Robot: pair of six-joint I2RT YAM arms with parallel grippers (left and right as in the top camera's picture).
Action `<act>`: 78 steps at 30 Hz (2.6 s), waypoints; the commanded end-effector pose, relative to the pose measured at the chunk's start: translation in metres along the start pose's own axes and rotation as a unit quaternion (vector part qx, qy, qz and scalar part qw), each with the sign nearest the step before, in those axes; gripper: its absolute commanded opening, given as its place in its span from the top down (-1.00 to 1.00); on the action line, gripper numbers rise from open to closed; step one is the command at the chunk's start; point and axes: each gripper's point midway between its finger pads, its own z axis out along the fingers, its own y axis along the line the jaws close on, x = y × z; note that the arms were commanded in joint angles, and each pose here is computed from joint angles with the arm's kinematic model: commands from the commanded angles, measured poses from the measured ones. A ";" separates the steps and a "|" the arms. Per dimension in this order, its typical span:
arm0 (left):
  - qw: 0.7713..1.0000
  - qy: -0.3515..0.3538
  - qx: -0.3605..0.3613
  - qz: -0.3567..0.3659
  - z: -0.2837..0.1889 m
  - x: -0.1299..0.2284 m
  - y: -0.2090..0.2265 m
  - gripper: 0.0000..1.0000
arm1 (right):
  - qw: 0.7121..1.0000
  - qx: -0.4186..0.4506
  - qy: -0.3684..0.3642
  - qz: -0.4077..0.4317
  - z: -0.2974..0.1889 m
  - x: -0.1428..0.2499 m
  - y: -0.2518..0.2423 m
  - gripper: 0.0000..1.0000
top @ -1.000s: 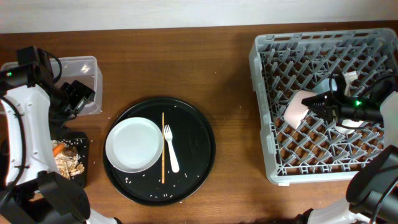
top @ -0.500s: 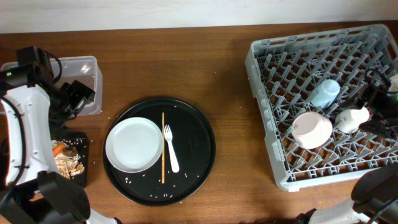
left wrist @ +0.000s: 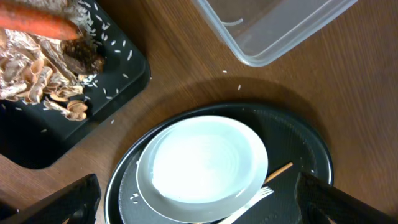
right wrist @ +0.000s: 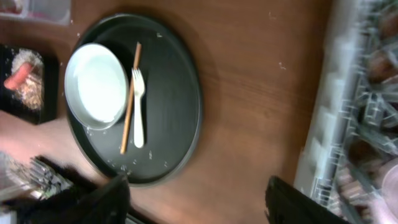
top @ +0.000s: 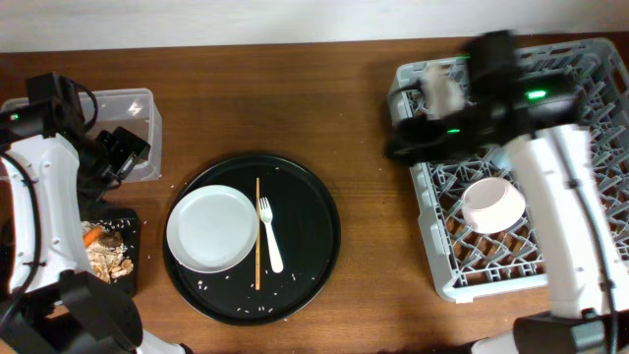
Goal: Sort waste into correct bins and load items into the dishwasher rack
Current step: 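Grasp the white plastic fork with the right gripper, then insert the fork upright into the rack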
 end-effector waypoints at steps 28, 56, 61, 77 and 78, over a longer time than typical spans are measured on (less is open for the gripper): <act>1.000 -0.003 0.002 -0.008 -0.002 0.000 0.001 -0.98 | 0.973 0.115 0.174 -0.099 0.291 0.109 0.124 -0.03; 1.000 -0.003 0.002 -0.008 -0.002 0.000 0.001 -0.98 | 0.964 0.210 0.130 -0.101 0.312 0.113 0.074 0.53; 1.000 -0.003 0.002 -0.008 -0.002 0.000 0.001 -0.98 | 0.960 0.223 0.125 -0.110 0.311 0.117 0.076 0.59; 1.000 -0.003 0.002 -0.008 -0.002 0.000 0.001 -0.98 | 0.975 0.160 0.153 -0.021 0.271 0.076 0.084 0.92; 1.000 -0.003 0.002 -0.008 -0.002 0.000 0.001 -0.98 | 0.975 0.162 0.153 -0.014 0.268 0.073 0.079 0.92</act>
